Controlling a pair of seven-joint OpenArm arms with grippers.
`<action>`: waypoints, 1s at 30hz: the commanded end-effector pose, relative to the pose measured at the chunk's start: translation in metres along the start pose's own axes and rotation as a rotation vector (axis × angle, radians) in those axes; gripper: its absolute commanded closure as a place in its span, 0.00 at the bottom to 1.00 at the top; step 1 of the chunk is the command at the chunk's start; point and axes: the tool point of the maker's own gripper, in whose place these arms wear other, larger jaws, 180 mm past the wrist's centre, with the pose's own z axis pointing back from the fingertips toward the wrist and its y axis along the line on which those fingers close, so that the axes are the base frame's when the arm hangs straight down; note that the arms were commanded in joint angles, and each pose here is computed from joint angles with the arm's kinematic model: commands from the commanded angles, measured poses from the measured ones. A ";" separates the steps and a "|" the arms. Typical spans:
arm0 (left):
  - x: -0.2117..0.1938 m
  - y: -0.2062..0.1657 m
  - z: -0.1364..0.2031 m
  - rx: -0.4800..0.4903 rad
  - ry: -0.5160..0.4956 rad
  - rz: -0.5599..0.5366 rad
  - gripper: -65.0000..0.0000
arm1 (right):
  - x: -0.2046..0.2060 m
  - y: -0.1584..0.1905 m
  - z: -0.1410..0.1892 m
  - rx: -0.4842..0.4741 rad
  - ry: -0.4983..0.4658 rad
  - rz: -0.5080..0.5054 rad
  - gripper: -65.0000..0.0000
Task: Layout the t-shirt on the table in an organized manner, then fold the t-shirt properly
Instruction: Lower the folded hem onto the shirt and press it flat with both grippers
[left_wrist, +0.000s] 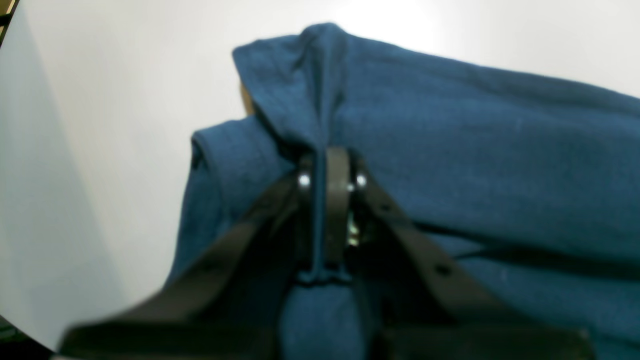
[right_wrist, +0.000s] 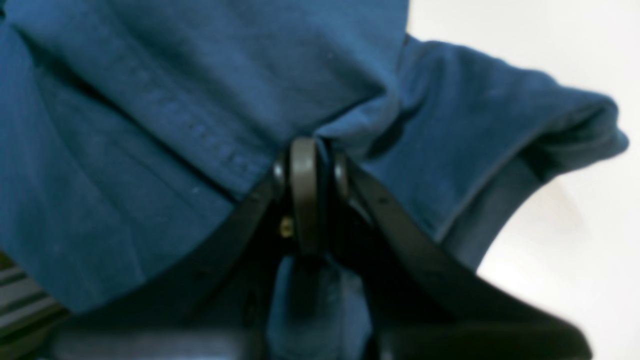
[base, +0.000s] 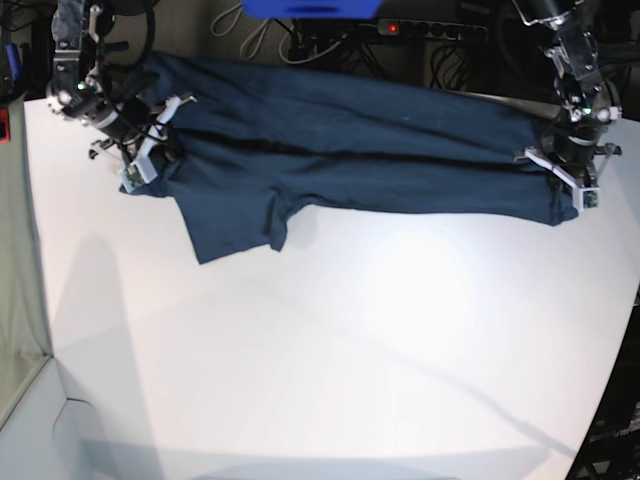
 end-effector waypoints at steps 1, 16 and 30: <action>0.010 0.004 0.001 0.008 -0.024 -0.008 1.00 | -0.005 -0.006 0.001 -0.015 0.033 0.017 1.00; 0.011 0.002 0.001 0.005 -0.029 -0.006 1.00 | 0.034 -0.005 0.048 -0.097 -0.097 0.085 0.54; 0.010 0.001 0.000 0.003 -0.027 -0.004 1.00 | 0.120 -0.008 0.023 -0.103 -0.145 0.153 0.53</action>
